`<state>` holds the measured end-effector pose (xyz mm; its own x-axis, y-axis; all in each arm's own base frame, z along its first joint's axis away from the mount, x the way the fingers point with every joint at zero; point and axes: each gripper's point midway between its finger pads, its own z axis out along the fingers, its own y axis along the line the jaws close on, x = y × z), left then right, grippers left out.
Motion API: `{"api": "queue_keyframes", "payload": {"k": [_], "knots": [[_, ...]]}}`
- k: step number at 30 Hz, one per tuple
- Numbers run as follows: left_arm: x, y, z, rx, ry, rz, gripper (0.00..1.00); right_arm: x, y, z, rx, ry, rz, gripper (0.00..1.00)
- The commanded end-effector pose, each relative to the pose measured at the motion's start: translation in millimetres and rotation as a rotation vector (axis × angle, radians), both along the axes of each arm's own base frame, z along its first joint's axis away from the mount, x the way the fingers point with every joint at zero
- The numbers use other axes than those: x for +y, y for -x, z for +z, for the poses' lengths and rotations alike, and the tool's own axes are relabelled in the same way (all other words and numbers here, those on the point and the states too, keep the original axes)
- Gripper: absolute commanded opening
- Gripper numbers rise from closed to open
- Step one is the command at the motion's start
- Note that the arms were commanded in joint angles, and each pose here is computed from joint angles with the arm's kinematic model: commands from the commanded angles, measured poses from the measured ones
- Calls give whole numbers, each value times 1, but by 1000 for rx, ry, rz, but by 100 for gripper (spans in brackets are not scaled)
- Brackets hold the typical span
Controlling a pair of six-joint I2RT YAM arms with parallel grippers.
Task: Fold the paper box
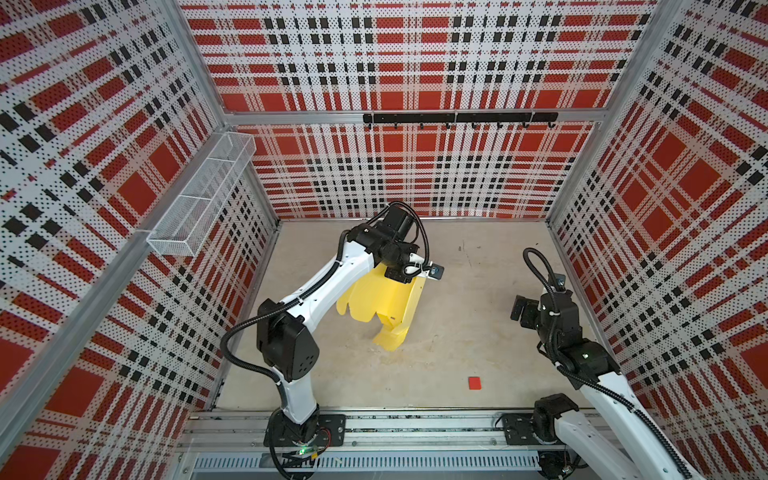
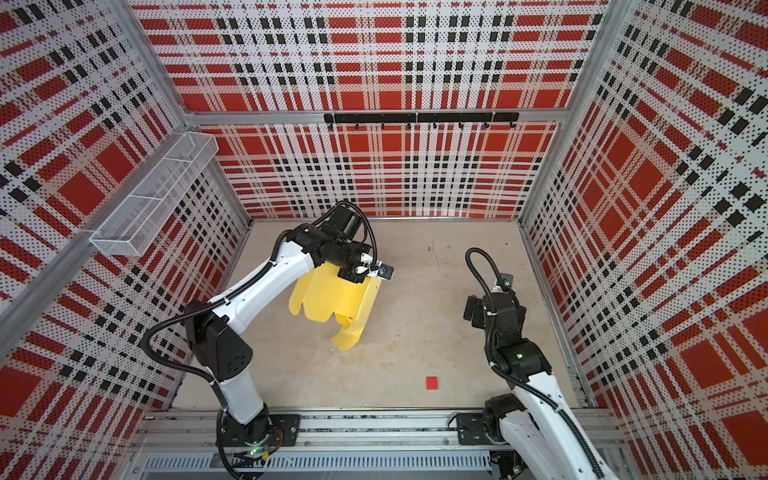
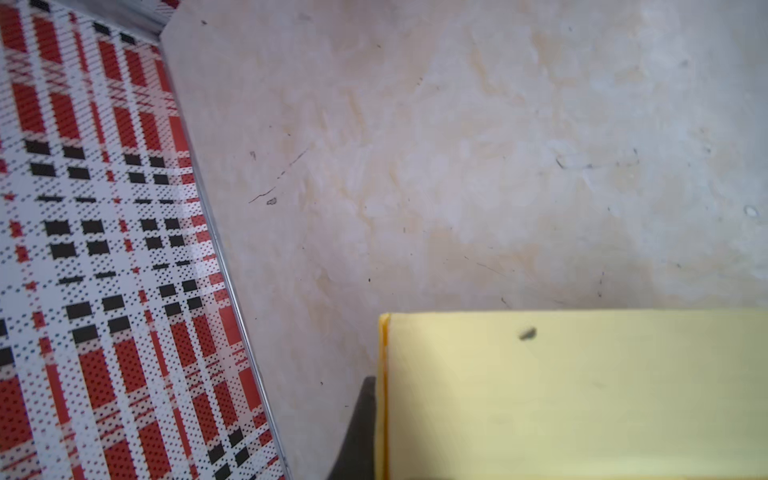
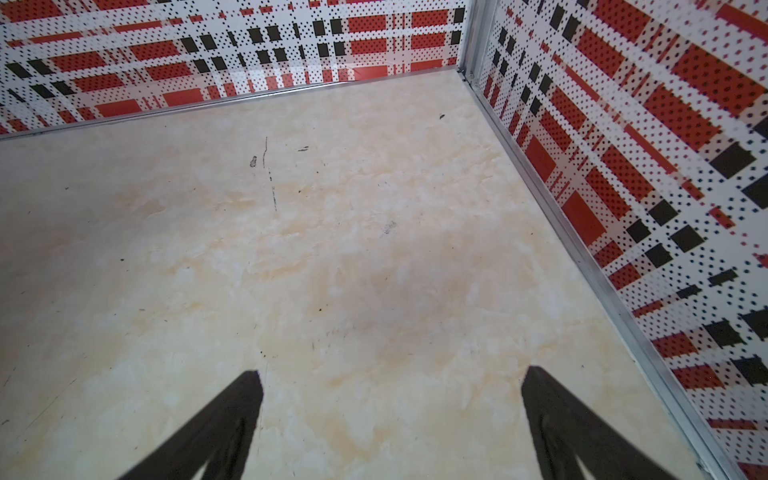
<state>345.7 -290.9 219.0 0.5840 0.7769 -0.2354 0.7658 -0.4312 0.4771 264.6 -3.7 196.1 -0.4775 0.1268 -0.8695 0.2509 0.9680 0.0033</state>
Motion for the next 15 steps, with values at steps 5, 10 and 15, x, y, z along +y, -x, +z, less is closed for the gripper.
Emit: {"api": "queue_keyframes", "payload": {"k": [5, 10, 15], "knots": [[21, 19, -51, -82, -301, -380, 0, -13, 9, -1, -28, 16, -63, 100], [20, 21, -79, -109, -441, -516, 0, -17, 11, -1, -20, 28, -80, 100], [16, 21, -113, -130, -559, -597, 0, -16, 10, -6, -12, 27, -80, 100]]}}
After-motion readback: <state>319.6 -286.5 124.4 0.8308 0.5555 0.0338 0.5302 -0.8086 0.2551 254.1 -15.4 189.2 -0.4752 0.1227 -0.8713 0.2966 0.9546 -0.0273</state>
